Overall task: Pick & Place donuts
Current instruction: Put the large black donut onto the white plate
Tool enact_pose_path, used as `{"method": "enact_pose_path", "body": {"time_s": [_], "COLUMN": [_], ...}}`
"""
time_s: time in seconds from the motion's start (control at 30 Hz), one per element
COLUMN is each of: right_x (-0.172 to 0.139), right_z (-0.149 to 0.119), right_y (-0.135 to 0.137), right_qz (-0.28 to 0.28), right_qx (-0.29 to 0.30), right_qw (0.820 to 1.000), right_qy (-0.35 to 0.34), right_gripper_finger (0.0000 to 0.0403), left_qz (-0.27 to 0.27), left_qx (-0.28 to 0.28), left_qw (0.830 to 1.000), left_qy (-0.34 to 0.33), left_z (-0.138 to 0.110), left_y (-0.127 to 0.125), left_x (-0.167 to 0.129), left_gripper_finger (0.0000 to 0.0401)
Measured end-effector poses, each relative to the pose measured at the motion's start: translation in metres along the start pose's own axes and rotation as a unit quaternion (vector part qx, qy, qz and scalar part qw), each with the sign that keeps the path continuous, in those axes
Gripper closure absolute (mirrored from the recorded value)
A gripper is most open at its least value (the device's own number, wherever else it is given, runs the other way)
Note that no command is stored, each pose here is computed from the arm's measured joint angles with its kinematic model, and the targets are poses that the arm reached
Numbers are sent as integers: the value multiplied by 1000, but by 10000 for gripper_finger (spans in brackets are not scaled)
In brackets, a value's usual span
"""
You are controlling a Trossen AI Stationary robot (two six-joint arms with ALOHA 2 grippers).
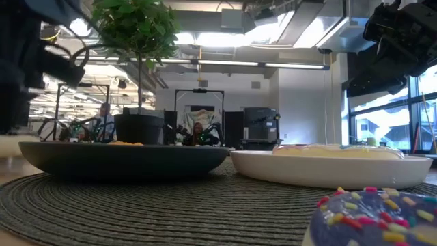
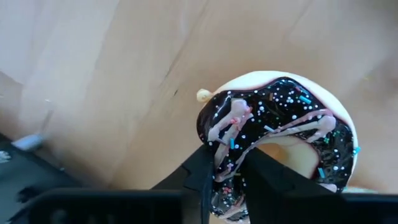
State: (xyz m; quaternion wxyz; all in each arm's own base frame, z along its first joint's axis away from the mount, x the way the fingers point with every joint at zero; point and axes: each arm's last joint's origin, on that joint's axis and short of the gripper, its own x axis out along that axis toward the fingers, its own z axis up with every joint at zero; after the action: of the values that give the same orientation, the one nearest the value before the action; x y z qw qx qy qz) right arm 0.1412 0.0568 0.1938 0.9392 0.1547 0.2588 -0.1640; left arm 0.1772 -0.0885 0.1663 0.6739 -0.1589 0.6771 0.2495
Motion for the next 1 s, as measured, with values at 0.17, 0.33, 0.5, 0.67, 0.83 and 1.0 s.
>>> {"method": "enact_pose_path", "body": {"time_s": [0.17, 0.33, 0.5, 0.67, 0.83, 1.0], "right_x": [0, 0, 0, 0, 0, 0], "right_z": [0, 0, 0, 0, 0, 0], "right_y": [0, 0, 0, 0, 0, 0], "right_qz": [0, 0, 0, 0, 0, 0], "right_qx": [0, 0, 0, 0, 2, 3], "right_qw": [1000, 1000, 1000, 1000, 1000, 1000], "right_qy": [0, 0, 0, 0, 0, -1], "right_gripper_finger": [263, 263, 263, 263, 263, 263], "left_qz": [14, 5, -12, -41, -101, -115], "left_qx": [5, 0, 18, 53, 91, 133], "left_qw": [1000, 998, 988, 958, 917, 872], "left_qy": [-1, -69, -155, -280, -375, -456], "left_z": [4, 14, 26, 41, 63, 91], "left_y": [-2, -10, -20, -35, -52, -66], "left_x": [-20, -41, -63, -74, -85, -89], "left_gripper_finger": [342, 342, 342, 342, 342, 342]}}
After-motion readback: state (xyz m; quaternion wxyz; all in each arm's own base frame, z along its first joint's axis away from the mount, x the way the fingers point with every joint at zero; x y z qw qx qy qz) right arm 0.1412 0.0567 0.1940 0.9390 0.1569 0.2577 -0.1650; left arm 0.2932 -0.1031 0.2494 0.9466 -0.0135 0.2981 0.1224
